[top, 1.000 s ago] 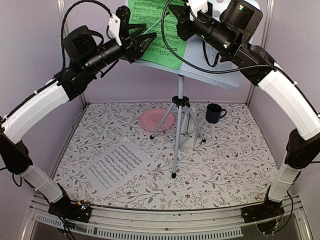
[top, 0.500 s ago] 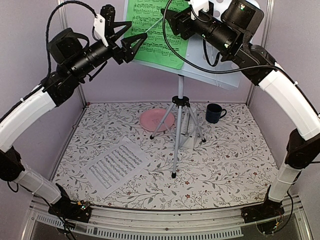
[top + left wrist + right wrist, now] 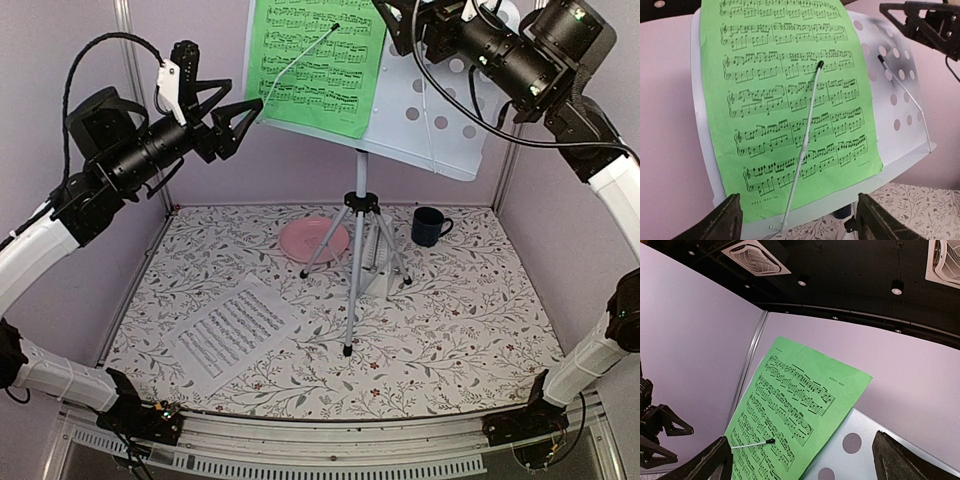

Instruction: Set up the instrument practice props

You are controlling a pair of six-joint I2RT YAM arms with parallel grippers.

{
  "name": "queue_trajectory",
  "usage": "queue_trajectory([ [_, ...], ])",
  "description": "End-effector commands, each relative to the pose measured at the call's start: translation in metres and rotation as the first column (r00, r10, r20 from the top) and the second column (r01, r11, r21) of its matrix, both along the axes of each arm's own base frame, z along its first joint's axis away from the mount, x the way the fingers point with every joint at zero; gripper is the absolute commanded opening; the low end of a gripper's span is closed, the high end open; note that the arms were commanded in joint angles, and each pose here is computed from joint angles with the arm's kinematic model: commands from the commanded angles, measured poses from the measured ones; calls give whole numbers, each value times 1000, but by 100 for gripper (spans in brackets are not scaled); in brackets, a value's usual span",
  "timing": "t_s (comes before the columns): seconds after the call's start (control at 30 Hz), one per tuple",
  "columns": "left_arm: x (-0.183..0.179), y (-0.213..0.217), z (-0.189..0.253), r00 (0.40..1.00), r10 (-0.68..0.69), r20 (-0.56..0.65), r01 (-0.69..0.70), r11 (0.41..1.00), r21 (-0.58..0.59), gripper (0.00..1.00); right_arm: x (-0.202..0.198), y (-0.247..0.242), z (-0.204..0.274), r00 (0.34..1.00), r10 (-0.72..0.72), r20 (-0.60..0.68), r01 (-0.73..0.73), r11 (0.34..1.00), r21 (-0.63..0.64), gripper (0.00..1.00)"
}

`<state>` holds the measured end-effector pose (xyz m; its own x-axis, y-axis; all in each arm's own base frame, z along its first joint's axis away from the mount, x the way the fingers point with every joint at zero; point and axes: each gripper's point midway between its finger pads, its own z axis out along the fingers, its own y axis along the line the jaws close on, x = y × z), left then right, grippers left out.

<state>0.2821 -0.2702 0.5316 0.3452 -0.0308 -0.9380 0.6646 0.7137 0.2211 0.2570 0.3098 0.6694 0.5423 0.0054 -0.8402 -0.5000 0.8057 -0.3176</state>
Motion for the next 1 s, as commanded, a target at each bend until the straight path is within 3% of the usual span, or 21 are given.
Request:
queue_trajectory([
  [0.0, 2, 16, -39, 986, 58, -158, -57, 998, 13, 78, -22, -21, 0, 997, 54, -53, -52, 998, 39, 99],
  [0.17, 6, 32, -111, 913, 116, -390, -90, 992, 85, 79, -38, -27, -35, 978, 133, -161, -134, 991, 7, 99],
  [0.37, 13, 51, -224, 723, 86, -686, -37, 996, 85, 80, -43, -28, -99, 941, 156, -300, -180, 982, -53, 99],
  [0.43, 15, 55, -253, 670, 20, -742, 31, 998, 55, 78, -51, -30, -110, 924, 191, -331, -219, 975, -48, 99],
  [0.53, 20, 62, -284, 614, -114, -781, 133, 990, -41, 76, -66, -32, -128, 893, 244, -379, -288, 956, -63, 99],
  [0.63, 35, 68, -323, 528, -148, -836, 174, 983, -64, 73, -75, -32, -148, 860, 275, -431, -339, 938, -77, 99],
  [0.87, 84, 85, -388, 401, -38, -915, 190, 981, 42, 70, -99, -28, -185, 783, 361, -507, -462, 883, -85, 99],
  [0.97, 96, 82, -402, 387, -25, -922, 225, 972, 68, 70, -106, -20, -205, 738, 395, -547, -517, 852, -81, 99],
])
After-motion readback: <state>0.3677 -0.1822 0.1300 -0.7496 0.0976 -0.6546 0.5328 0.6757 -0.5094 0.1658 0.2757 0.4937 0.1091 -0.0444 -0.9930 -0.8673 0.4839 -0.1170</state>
